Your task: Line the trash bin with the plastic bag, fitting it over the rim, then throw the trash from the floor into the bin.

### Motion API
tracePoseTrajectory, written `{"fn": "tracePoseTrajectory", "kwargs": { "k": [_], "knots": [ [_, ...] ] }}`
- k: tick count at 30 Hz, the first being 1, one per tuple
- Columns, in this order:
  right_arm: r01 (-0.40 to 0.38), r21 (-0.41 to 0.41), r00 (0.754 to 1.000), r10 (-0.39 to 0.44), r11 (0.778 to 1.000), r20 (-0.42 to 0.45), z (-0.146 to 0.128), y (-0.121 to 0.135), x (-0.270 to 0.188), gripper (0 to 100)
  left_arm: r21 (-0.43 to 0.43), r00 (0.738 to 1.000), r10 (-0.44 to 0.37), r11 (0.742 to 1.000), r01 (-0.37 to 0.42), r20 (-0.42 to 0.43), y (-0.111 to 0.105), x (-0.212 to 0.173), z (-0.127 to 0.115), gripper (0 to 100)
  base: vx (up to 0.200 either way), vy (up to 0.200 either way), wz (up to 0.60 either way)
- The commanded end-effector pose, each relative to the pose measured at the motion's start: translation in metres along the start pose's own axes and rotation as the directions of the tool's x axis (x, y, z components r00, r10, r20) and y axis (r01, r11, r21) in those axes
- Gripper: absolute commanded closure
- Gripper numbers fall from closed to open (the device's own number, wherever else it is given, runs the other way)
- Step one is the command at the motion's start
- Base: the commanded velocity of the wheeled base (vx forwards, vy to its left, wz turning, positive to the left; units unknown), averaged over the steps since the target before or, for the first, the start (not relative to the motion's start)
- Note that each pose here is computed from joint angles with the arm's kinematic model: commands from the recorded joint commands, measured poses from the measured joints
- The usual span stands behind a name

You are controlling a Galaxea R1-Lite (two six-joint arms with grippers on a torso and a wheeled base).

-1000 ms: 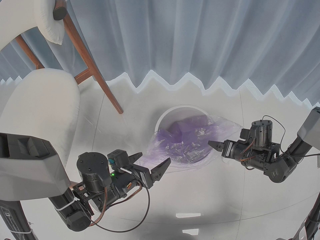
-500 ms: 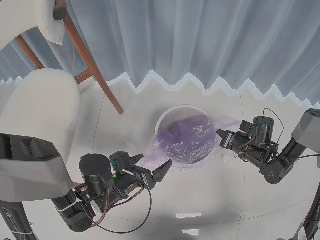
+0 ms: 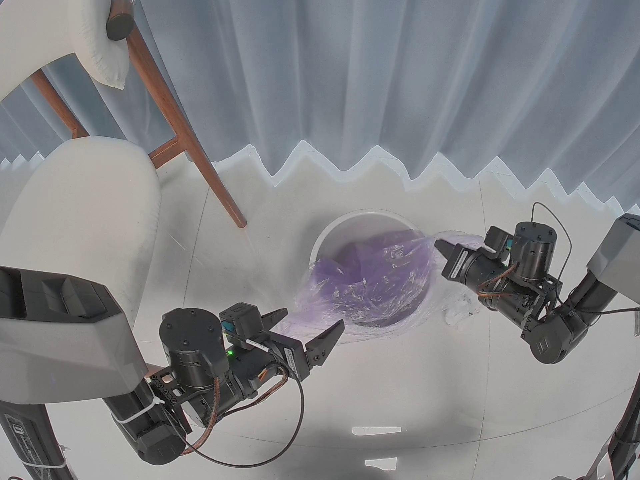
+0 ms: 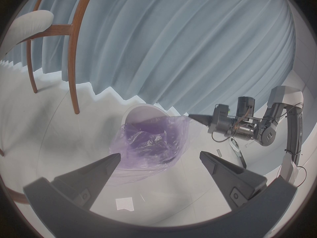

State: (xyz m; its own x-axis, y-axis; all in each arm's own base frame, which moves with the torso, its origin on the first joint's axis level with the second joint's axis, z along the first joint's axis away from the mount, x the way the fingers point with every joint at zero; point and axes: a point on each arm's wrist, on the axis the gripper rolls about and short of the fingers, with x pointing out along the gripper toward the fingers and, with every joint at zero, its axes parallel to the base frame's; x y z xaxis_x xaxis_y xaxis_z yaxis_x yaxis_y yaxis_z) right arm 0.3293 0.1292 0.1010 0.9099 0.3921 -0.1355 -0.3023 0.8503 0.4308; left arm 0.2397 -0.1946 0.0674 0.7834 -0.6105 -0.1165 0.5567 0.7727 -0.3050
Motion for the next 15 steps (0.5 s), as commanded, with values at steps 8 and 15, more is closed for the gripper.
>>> {"fn": "tracePoseTrajectory", "kwargs": {
  "k": [8,15],
  "knots": [
    [-0.145,-0.030,0.961,0.148,0.989,0.233,0.022,0.016,0.007,100,-0.010,1.000,-0.017,1.000,0.017,-0.007,-0.005,0.013,-0.008,0,0.000,0.000,0.00],
    [-0.177,-0.035,0.957,0.181,0.984,0.227,0.011,0.024,0.010,100,0.009,1.000,-0.018,1.000,0.018,0.010,-0.007,0.021,-0.009,0,0.000,0.000,0.00]
  ]
}}
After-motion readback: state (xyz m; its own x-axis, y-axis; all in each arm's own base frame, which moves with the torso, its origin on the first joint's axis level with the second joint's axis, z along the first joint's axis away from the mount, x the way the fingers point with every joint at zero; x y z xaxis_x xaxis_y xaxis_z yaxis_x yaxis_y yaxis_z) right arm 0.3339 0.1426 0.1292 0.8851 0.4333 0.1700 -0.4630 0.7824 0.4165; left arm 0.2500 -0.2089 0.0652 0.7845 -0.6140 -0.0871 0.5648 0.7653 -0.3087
